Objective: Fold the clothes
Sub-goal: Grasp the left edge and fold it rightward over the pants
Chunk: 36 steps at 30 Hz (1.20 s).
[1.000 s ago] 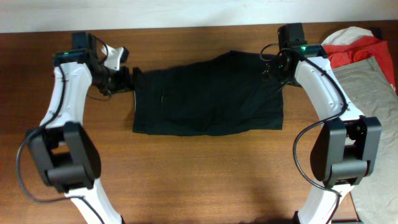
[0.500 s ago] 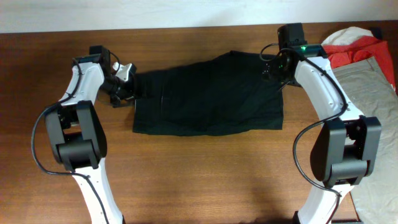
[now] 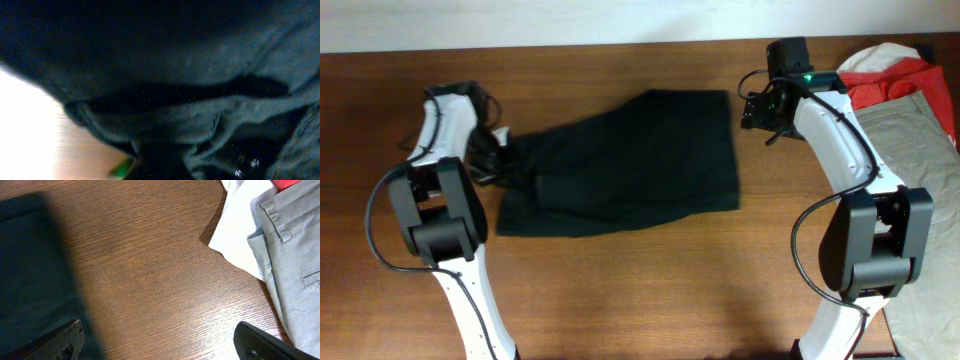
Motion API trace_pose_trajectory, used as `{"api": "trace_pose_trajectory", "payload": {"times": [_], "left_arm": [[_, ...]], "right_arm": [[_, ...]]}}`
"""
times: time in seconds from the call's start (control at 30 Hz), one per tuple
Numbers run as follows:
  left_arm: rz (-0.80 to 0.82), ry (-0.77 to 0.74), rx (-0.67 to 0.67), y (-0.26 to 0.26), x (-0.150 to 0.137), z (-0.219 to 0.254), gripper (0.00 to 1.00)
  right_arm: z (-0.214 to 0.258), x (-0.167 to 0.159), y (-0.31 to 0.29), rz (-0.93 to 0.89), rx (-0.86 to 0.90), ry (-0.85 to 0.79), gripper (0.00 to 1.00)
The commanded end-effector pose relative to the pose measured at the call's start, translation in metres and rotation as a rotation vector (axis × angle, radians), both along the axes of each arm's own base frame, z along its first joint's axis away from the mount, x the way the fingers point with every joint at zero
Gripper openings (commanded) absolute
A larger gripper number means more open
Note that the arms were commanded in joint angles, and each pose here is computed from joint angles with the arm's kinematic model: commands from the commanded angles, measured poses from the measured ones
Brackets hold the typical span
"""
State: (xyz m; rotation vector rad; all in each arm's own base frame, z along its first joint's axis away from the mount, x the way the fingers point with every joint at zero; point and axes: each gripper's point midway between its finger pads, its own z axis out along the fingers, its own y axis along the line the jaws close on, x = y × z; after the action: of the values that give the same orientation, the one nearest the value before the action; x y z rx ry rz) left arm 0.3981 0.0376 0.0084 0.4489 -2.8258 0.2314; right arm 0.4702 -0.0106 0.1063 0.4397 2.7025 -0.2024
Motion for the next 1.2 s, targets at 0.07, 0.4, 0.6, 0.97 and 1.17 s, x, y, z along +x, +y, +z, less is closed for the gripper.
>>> {"api": "trace_pose_trajectory", "payload": {"times": [0.07, 0.4, 0.6, 0.97, 1.17], "left_arm": [[0.11, -0.1, 0.209, 0.062, 0.026, 0.089, 0.01], [-0.099, -0.537, 0.117, -0.082, 0.028, 0.245, 0.01], [-0.192, -0.618, 0.051, -0.179, 0.071, 0.208, 0.01], [-0.412, -0.547, 0.004, -0.302, 0.077, 0.094, 0.01], [-0.474, -0.548, -0.013, -0.335, 0.065, 0.08, 0.58]], "right_arm": [[0.008, 0.003, -0.004, -0.012, -0.013, -0.019, 0.99], [0.008, 0.003, -0.004, -0.012, -0.013, -0.019, 0.99], [0.008, 0.003, -0.004, -0.012, -0.013, -0.019, 0.99], [0.008, 0.003, -0.004, -0.012, -0.013, -0.019, 0.99], [0.008, 0.003, -0.004, -0.012, -0.013, -0.019, 0.99]]}}
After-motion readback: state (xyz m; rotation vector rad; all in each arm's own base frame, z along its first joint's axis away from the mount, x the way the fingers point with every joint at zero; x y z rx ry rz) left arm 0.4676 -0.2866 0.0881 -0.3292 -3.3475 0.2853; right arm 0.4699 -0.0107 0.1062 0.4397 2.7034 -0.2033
